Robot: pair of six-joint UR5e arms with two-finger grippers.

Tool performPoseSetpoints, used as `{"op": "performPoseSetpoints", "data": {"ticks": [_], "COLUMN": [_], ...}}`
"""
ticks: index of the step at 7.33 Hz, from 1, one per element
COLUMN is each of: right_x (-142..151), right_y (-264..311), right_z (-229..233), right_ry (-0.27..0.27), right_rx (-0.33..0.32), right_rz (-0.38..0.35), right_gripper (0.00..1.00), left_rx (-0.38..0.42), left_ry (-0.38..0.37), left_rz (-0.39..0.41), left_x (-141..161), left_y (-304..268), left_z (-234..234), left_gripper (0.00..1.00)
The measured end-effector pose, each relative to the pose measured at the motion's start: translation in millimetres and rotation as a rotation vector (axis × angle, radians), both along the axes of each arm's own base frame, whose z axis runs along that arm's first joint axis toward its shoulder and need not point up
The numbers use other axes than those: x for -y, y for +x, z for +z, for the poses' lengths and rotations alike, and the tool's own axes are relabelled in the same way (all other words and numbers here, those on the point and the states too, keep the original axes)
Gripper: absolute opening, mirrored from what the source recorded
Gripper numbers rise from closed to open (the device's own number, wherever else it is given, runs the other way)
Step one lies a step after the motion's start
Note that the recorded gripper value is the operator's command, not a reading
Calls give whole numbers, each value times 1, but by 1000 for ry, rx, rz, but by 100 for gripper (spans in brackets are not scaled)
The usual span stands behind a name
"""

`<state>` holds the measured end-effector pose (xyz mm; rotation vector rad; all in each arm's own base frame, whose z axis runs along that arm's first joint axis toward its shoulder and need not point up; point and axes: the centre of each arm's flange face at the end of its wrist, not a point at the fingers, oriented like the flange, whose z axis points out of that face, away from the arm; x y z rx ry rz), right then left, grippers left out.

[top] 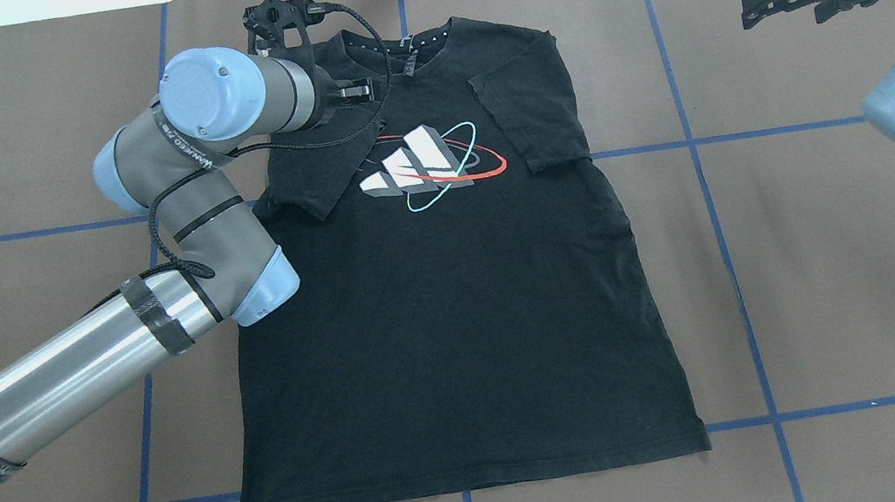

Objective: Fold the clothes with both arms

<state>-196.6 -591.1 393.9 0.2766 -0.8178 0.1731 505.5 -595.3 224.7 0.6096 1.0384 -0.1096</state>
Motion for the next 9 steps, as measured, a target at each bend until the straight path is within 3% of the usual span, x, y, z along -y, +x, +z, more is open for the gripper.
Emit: {"op": "performPoseSetpoints", "data": {"ticks": [2,5,7,9], "right_x": [-35,-137,-212,-281], "right_y": [-19,-63,-103,-154], "right_z": [-17,-37,-43,-48], "right_ry": [-30,-57,-69,-61], "right_rx": [48,73,68,66], "right_rz": [27,73,101,127], "right_gripper": [100,100,100,100], "left_rx": [17,-10,-23,-17], "left_ry": [16,18,-34,-115], "left_rz": [67,133,169,196], "left_x": [-38,-121,-168,-223], "left_y": [-41,-121,-152,-139], "left_z": [2,31,60,88], "left_gripper": [100,100,100,100]}}
